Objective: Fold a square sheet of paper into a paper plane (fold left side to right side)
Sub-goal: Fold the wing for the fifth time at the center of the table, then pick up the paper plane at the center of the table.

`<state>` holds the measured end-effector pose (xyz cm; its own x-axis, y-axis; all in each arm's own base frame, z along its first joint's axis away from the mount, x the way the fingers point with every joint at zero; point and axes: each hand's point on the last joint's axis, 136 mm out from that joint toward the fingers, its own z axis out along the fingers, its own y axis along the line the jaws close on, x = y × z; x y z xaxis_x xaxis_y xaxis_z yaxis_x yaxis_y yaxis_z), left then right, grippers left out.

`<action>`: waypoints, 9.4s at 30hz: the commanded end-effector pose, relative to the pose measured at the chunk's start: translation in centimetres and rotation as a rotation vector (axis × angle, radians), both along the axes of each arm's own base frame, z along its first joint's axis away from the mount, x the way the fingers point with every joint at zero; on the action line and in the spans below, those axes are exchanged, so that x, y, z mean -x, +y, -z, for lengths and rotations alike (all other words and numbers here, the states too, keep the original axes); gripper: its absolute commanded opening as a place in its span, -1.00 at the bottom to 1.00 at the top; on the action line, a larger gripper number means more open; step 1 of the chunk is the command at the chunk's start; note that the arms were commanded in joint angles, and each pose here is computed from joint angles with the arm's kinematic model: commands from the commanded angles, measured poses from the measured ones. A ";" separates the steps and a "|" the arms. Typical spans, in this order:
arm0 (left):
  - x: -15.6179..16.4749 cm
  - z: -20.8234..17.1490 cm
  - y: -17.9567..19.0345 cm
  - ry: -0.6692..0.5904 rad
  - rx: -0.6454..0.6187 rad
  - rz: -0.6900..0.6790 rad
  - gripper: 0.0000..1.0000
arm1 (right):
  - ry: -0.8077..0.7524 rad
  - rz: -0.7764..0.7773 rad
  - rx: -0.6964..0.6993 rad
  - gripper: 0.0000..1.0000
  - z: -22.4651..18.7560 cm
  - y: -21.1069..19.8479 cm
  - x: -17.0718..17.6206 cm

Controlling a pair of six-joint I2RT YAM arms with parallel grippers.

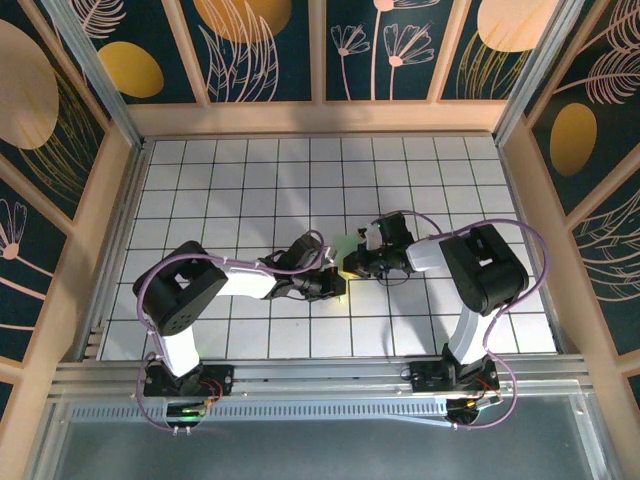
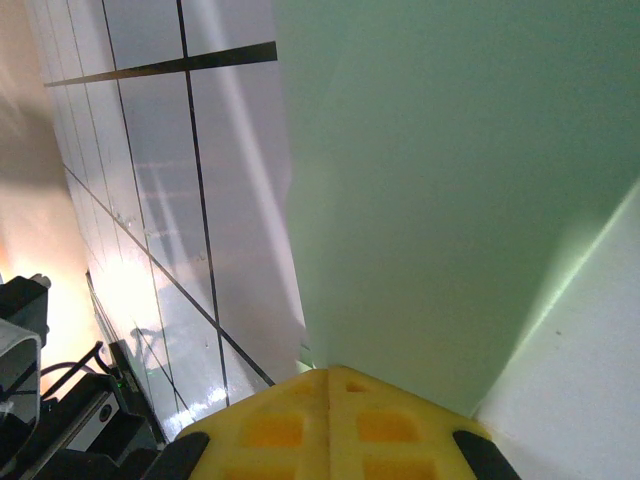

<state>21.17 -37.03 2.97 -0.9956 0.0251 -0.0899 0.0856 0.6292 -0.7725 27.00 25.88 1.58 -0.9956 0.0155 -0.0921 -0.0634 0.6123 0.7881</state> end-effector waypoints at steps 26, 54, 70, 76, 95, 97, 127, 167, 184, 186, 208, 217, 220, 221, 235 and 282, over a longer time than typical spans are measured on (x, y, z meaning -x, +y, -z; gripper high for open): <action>1.5 2.1 0.8 0.032 -0.039 0.021 -0.92 | 0.113 0.054 0.233 -1.00 5.4 -3.8 2.0; 4.3 1.0 3.3 0.002 -0.127 0.042 -0.94 | 0.116 0.053 0.246 -1.00 5.4 -3.9 2.2; -0.3 -1.6 0.3 -0.097 -0.088 0.050 -0.99 | 0.111 0.048 0.239 -1.00 5.1 -3.4 2.1; -0.7 0.8 0.6 -0.078 -0.144 0.042 -1.00 | 0.109 0.047 0.235 -1.00 5.0 -3.2 2.1; 1.1 5.5 3.6 0.008 -0.252 -0.008 -1.00 | -0.075 0.067 0.027 -1.00 -3.3 -0.8 -3.9; 1.1 5.6 3.7 0.009 -0.255 -0.009 -1.00 | -0.084 0.069 0.021 -1.00 -3.4 -0.8 -4.5; -4.2 -0.9 -1.6 -0.121 -0.059 -0.022 -1.00 | 0.026 0.106 0.140 -1.00 2.6 -3.3 -4.2; 2.1 3.6 2.0 -0.114 -0.261 0.170 -1.00 | 0.060 0.126 0.195 -1.00 4.3 -4.8 -4.5; 2.0 2.4 1.6 -0.128 -0.233 0.155 -0.98 | 0.100 0.118 0.360 -1.00 6.5 -6.1 -4.0; 2.1 2.4 1.5 -0.127 -0.231 0.159 -0.98 | 0.104 0.112 0.375 -1.00 6.8 -6.1 -3.8; 5.1 2.7 2.1 -0.114 -0.218 0.247 -0.97 | 0.108 0.109 0.418 -1.00 7.4 -6.2 -3.7; 6.2 2.7 2.4 -0.125 -0.218 0.289 -0.96 | 0.112 0.108 0.419 -1.00 7.5 -6.3 -3.6; 6.6 2.7 2.4 -0.130 -0.220 0.306 -0.96 | 0.111 0.108 0.417 -1.00 7.5 -6.3 -3.6; 6.7 2.7 2.4 -0.133 -0.220 0.310 -0.96 | 0.111 0.107 0.416 -1.00 7.5 -6.3 -3.6; 7.9 3.2 3.6 -0.164 -0.243 0.366 -0.96 | 0.107 0.108 0.414 -1.00 7.2 -6.2 -3.7; -7.7 -5.5 15.6 -0.495 -0.393 -0.518 -1.00 | -0.259 0.153 0.690 0.23 -3.6 -0.3 -2.9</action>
